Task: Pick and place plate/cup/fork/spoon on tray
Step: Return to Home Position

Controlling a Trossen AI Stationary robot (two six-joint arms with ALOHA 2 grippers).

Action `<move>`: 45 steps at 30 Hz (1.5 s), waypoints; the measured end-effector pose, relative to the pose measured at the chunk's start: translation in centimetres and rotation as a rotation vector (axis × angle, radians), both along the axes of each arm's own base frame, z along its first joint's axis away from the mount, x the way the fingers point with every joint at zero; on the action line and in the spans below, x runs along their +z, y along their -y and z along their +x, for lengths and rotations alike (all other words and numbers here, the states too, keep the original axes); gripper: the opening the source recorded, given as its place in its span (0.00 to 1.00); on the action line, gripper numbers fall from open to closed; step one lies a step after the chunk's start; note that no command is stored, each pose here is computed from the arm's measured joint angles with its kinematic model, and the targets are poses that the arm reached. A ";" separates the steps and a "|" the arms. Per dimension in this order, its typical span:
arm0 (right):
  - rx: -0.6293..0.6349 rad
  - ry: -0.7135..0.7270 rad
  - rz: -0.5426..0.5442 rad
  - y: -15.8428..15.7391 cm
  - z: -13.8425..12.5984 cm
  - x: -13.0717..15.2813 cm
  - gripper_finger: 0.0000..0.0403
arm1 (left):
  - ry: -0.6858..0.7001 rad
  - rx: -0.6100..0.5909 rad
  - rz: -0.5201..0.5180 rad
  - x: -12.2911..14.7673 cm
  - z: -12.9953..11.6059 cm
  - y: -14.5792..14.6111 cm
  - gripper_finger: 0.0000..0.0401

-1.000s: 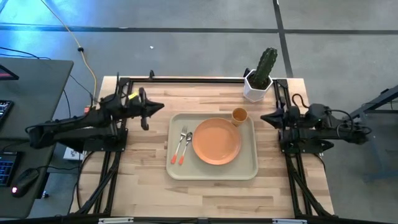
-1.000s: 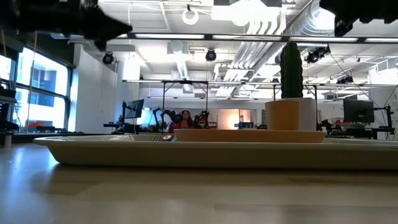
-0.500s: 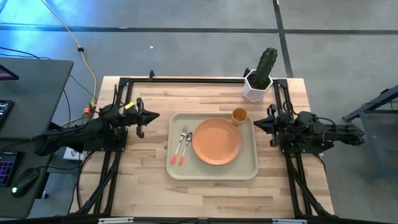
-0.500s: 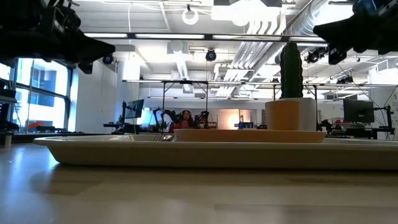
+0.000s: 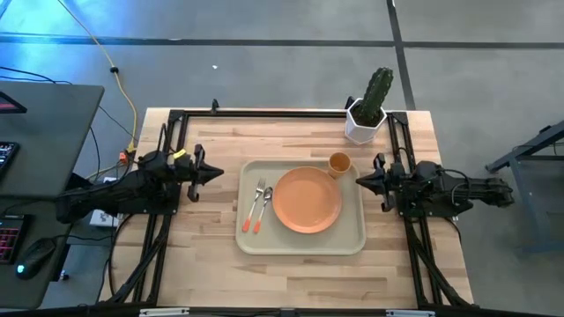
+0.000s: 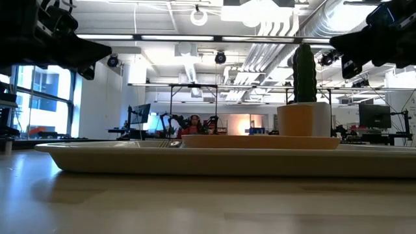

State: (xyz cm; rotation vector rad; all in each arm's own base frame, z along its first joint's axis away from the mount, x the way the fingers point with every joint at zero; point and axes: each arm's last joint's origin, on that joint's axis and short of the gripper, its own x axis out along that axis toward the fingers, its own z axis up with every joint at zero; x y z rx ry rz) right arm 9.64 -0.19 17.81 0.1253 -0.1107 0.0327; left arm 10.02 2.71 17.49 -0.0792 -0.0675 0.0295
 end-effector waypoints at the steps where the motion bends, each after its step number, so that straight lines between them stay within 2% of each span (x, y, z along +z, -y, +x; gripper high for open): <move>1: 0.009 0.003 0.000 0.0 0.0 0.0 0.00 | -0.009 -0.001 -0.003 -0.1 0.0 0.0 0.00; 7: 0.147 -0.057 0.086 -0.4 0.0 -0.5 0.00 | -0.038 -0.029 -0.068 -0.4 0.2 0.7 0.00; 10: 0.167 -0.077 0.104 -0.5 0.0 -0.6 0.00 | -0.035 0.007 -0.068 -0.4 0.3 1.3 0.00; 16: 0.166 -0.077 0.119 -0.5 0.0 -0.6 0.00 | -0.077 -0.020 0.037 -0.8 0.2 2.5 0.00; 18: 0.183 -0.075 0.086 -0.5 0.0 -0.6 0.00 | -0.118 -0.023 0.061 -1.2 0.1 2.6 0.00; 23: 0.178 -0.068 0.016 -0.5 0.0 -0.6 0.00 | -0.104 -0.025 0.125 -1.1 0.0 2.6 0.00; 32: 0.162 -0.082 0.113 -0.4 0.0 -0.6 0.00 | -0.102 -0.029 0.012 -1.1 0.0 2.6 0.00; 45: 0.162 -0.084 0.126 -0.4 0.0 -0.7 0.00 | -0.102 -0.030 0.002 -1.1 0.0 2.6 0.01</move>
